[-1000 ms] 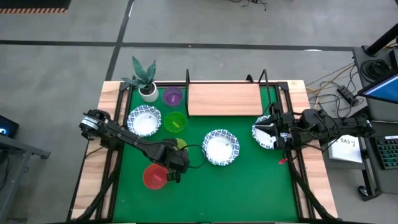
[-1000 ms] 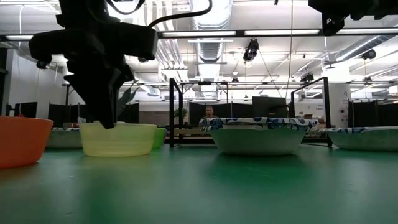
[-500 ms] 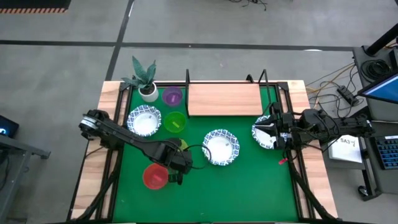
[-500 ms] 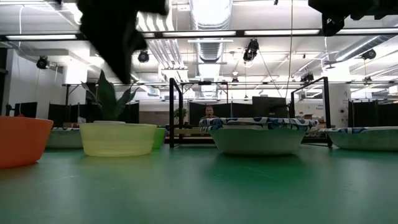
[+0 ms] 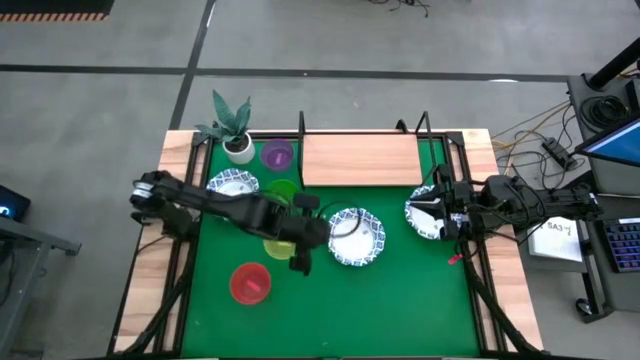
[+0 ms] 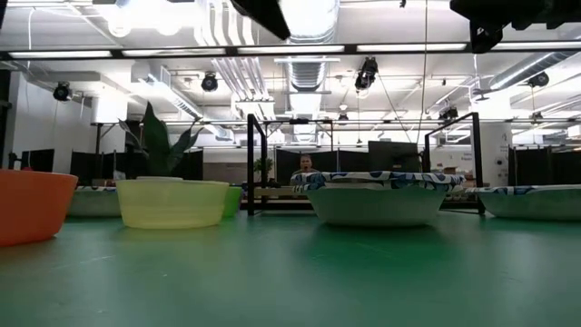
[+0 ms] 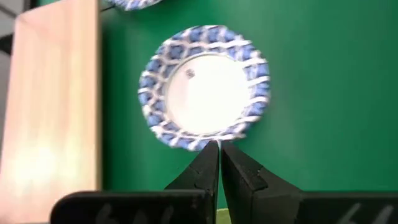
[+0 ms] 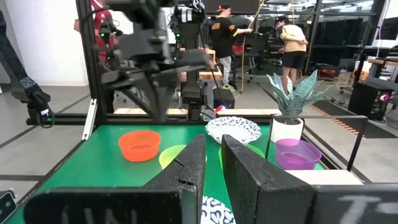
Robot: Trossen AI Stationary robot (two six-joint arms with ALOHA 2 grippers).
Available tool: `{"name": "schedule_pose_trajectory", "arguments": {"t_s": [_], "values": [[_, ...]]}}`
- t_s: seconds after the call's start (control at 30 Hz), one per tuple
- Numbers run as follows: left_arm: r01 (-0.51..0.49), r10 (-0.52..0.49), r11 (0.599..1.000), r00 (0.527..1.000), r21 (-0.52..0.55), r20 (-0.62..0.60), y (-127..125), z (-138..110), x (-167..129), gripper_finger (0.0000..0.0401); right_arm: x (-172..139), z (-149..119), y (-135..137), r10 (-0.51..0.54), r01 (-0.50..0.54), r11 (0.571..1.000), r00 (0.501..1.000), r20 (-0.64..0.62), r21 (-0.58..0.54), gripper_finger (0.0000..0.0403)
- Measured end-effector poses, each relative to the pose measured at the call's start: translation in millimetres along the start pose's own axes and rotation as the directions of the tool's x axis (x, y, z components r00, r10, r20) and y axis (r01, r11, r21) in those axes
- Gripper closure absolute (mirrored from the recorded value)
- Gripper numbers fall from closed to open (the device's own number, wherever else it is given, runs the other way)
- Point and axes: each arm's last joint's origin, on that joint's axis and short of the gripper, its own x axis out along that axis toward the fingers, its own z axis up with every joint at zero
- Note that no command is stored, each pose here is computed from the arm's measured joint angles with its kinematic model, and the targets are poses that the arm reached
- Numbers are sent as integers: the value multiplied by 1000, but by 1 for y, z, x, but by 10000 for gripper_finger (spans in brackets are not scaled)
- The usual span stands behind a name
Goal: Place and stack bowls onto a shelf
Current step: Put the yellow bowl on the shelf
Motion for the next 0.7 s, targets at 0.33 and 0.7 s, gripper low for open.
{"name": "schedule_pose_trajectory", "arguments": {"t_s": [0.33, 0.7], "values": [[52, -77, 990, 978, -130, -192, 4, -21, 3, 401, 0, -2, 0, 1, -1, 1000, 1000, -16, 0, 360], [-4, -117, 955, 914, -298, -388, -36, -75, 43, 353, 0, -3, 0, 1, -1, 1000, 1000, -26, -2, 360]]}}
